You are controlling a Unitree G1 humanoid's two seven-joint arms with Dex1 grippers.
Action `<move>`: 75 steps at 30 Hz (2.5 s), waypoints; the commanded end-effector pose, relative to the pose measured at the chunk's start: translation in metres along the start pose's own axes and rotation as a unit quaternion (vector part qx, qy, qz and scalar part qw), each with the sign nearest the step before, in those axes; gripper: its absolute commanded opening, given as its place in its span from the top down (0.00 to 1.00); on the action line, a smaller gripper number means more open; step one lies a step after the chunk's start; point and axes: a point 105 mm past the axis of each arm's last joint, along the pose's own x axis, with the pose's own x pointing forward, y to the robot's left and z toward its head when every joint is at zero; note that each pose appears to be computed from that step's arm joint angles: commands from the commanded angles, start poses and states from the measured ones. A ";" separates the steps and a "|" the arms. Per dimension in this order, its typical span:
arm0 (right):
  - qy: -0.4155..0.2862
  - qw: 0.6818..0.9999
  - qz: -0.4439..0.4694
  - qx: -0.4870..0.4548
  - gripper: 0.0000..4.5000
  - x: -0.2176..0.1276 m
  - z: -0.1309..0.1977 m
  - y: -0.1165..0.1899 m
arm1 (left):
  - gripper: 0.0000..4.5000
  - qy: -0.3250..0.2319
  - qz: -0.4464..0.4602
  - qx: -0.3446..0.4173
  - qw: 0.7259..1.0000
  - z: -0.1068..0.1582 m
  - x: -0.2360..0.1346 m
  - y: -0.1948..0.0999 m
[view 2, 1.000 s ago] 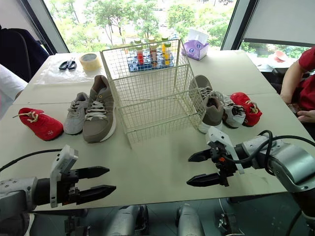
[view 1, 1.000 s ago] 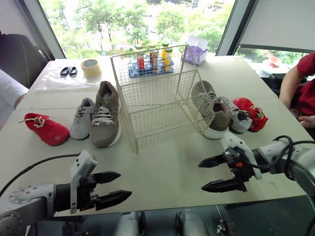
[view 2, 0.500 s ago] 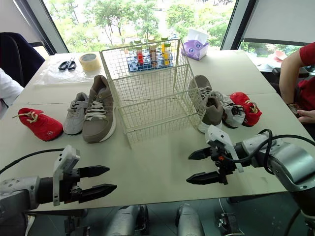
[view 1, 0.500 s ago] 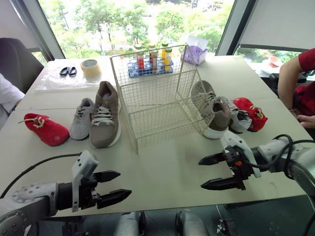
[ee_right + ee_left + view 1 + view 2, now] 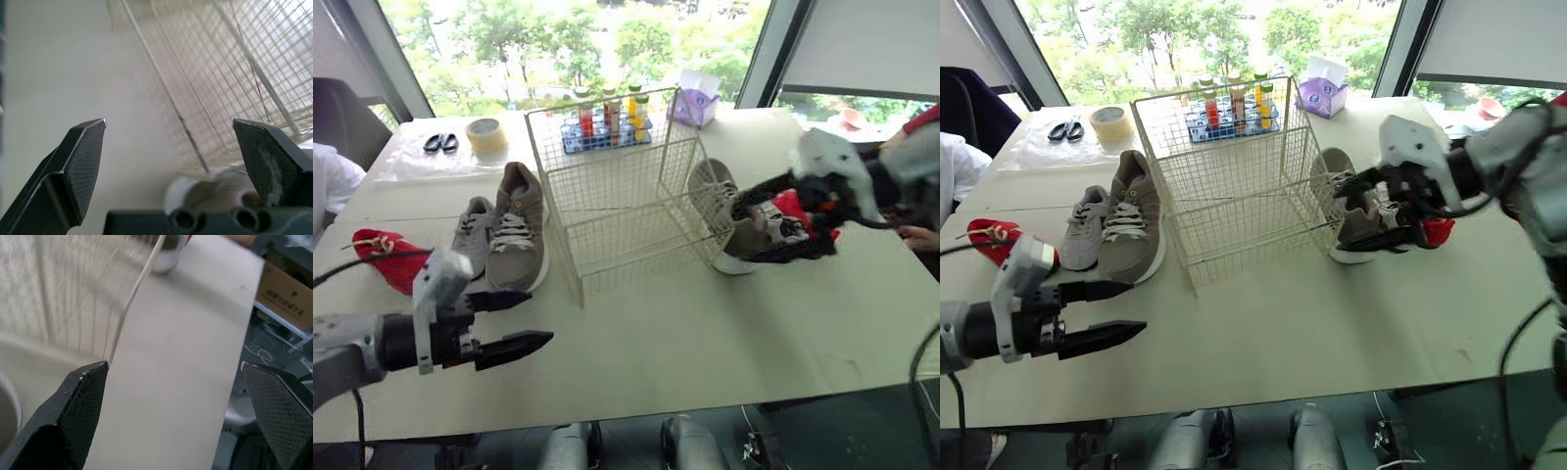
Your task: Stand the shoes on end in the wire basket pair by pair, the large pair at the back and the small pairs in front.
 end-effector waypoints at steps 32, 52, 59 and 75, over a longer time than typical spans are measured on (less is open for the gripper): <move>0.037 0.998 -0.001 -0.053 1.00 0.086 0.008 -0.021 | 0.00 -0.059 -0.009 -0.040 0.997 0.013 0.026 -0.009; 0.047 0.997 -0.038 -0.056 0.77 0.100 0.004 -0.018 | 0.00 -0.044 -0.023 -0.032 0.998 0.006 0.031 -0.003; -0.097 0.994 -0.048 0.014 0.20 0.037 0.062 -0.019 | 0.00 -0.051 -0.030 -0.047 0.997 0.001 0.037 0.001; -0.306 0.795 -0.450 0.268 0.00 -0.064 -0.034 -0.017 | 0.00 -0.169 -0.043 -0.084 0.981 0.009 0.099 0.001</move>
